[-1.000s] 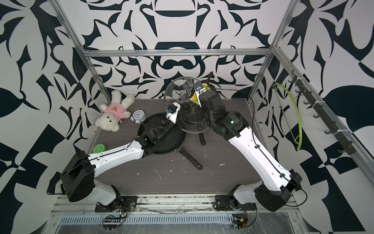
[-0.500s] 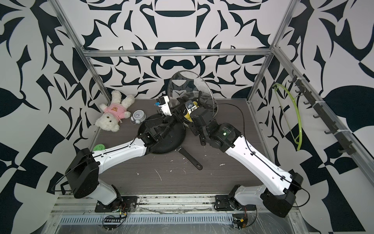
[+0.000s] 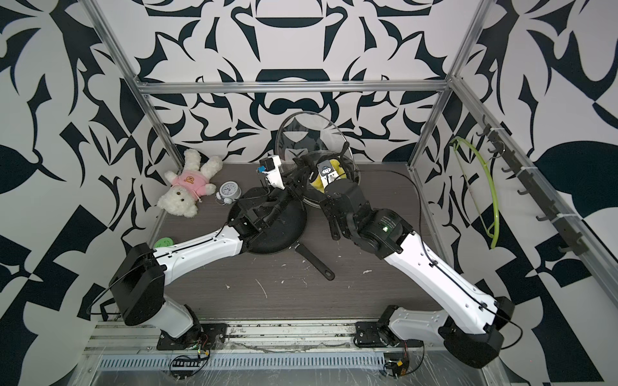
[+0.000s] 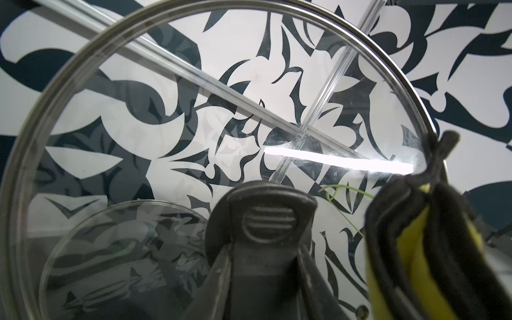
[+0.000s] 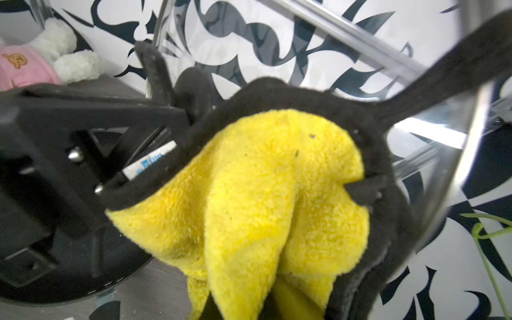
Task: Wipe the pot lid with a cloth
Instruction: Wipe the pot lid.
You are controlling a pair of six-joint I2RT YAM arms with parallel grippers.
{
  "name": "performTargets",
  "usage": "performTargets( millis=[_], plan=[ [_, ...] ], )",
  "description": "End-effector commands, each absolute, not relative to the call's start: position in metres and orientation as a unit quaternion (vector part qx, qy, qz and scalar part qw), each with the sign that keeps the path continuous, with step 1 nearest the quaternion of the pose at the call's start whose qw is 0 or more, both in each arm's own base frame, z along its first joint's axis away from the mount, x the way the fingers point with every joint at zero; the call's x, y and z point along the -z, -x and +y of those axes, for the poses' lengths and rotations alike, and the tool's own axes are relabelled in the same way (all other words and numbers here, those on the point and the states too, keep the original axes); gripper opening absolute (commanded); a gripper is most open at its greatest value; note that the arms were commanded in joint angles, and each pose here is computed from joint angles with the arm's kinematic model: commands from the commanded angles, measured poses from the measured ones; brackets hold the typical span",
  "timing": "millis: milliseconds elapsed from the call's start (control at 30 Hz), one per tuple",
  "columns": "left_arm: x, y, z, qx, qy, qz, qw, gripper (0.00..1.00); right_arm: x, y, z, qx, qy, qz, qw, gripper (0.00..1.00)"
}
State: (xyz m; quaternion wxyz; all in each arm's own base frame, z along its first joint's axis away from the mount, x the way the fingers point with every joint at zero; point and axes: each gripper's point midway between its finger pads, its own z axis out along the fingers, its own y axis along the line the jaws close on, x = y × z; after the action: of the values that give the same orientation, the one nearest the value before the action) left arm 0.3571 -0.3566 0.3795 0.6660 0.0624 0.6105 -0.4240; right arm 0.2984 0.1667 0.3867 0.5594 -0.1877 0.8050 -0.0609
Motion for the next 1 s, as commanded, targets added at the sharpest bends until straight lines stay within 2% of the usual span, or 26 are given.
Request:
performTargets(
  millis=[0,267,500,733,967],
  plan=[
    [-0.460,-0.324,-0.337,0.416,-0.120,0.477,0.765,0.00,-0.437,-0.301,0.148,0.071,0.134,0.775,0.613,0.00],
    [-0.458,-0.297,-0.349,0.355,-0.246,0.441,0.787,0.00,-0.470,-0.318,0.161,0.102,0.170,0.760,0.619,0.00],
    [-0.443,-0.284,-0.362,0.283,-0.350,0.413,0.792,0.00,-0.476,-0.341,0.201,0.083,0.221,0.762,0.603,0.00],
    [-0.437,-0.277,-0.366,0.258,-0.389,0.388,0.795,0.00,-0.460,-0.365,0.247,0.048,0.260,0.775,0.574,0.00],
    [-0.436,-0.284,-0.361,0.255,-0.368,0.407,0.796,0.00,-0.450,-0.378,0.264,0.035,0.260,0.784,0.562,0.00]
  ],
)
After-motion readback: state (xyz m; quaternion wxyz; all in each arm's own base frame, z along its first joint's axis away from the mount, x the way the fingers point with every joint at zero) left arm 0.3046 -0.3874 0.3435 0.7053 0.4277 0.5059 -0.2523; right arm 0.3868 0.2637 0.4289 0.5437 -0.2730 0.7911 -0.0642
